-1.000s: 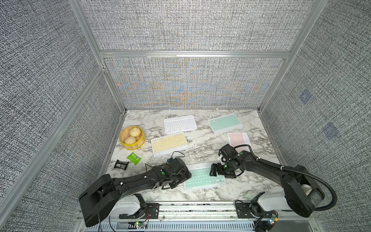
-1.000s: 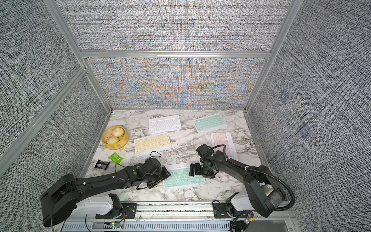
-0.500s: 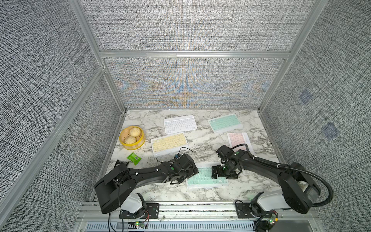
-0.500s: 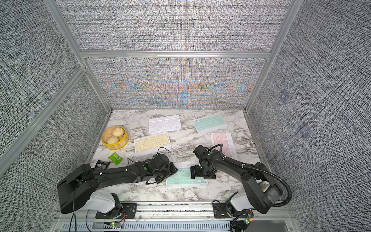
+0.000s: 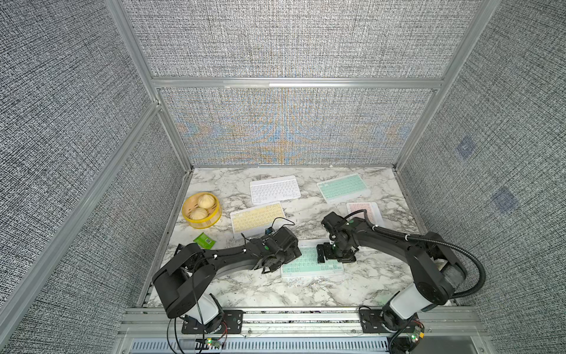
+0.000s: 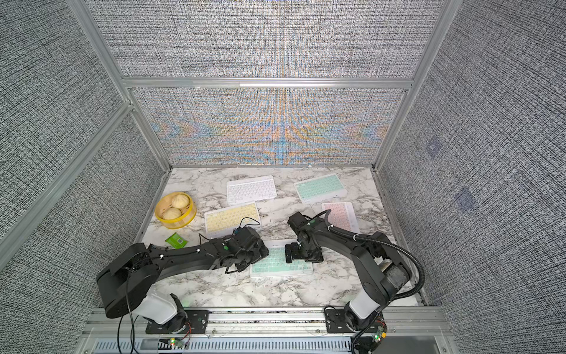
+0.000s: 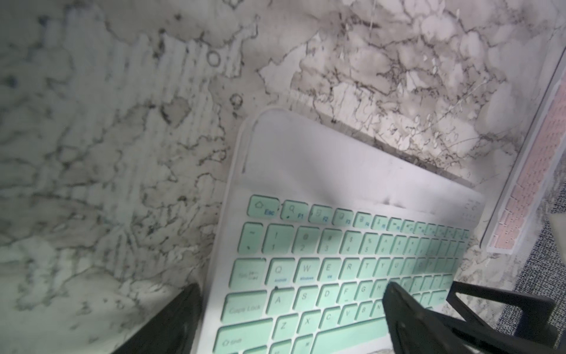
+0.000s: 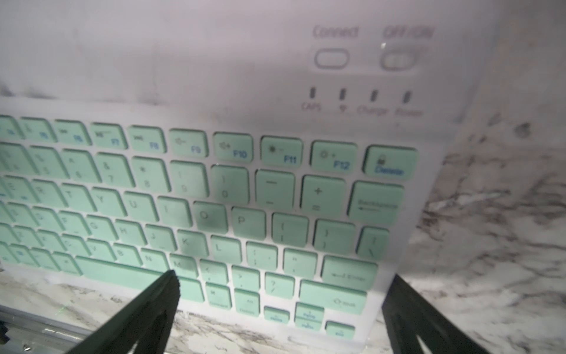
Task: Stack the numeric keypads
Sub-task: Adjust the numeric keypads at the center of the board, then move the numeric keypad to the center of the board.
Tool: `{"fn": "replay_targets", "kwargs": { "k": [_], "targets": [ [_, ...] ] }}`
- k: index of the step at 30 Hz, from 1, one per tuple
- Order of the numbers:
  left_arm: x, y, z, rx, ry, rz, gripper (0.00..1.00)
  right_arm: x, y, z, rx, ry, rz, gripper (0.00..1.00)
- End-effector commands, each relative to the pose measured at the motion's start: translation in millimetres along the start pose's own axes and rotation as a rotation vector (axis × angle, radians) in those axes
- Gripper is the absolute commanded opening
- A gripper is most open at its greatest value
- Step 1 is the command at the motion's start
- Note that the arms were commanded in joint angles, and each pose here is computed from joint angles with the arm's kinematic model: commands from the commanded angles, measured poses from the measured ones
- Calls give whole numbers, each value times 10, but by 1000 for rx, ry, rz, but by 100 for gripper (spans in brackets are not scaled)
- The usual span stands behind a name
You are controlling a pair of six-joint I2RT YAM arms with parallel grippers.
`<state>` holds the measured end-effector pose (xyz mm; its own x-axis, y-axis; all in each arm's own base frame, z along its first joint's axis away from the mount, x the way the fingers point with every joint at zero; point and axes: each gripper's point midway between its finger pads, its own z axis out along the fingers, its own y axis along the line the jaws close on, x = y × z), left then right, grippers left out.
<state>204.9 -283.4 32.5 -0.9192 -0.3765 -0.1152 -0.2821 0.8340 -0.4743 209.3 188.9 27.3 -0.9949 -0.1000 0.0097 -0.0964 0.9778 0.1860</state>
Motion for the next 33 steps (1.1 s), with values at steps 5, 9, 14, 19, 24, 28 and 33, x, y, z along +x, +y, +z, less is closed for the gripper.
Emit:
{"fn": "replay_targets", "kwargs": {
  "k": [5,9,14,19,24,28,33],
  "targets": [
    [60,-48,-14,-20,48,-22,94,-149,353,-67,-184,-29,-55,99],
    [-1,87,-200,-99,10,-29,96,-180,236,-135,-143,-42,-46,99],
    [-104,262,-516,-177,-62,-31,99,-169,23,-236,-65,-35,-38,99],
    [-257,336,-886,-183,-166,-34,99,-300,-158,-535,31,-99,-31,99],
    [-444,383,-1202,-180,-290,-21,98,-435,-182,-785,38,-159,-30,99],
    [-599,545,-1480,-210,-386,-14,99,-635,-80,-963,22,-214,-34,99],
    [-835,804,-1811,-212,-459,-44,99,-1001,237,-1124,-80,-288,-42,99]
  ]
}}
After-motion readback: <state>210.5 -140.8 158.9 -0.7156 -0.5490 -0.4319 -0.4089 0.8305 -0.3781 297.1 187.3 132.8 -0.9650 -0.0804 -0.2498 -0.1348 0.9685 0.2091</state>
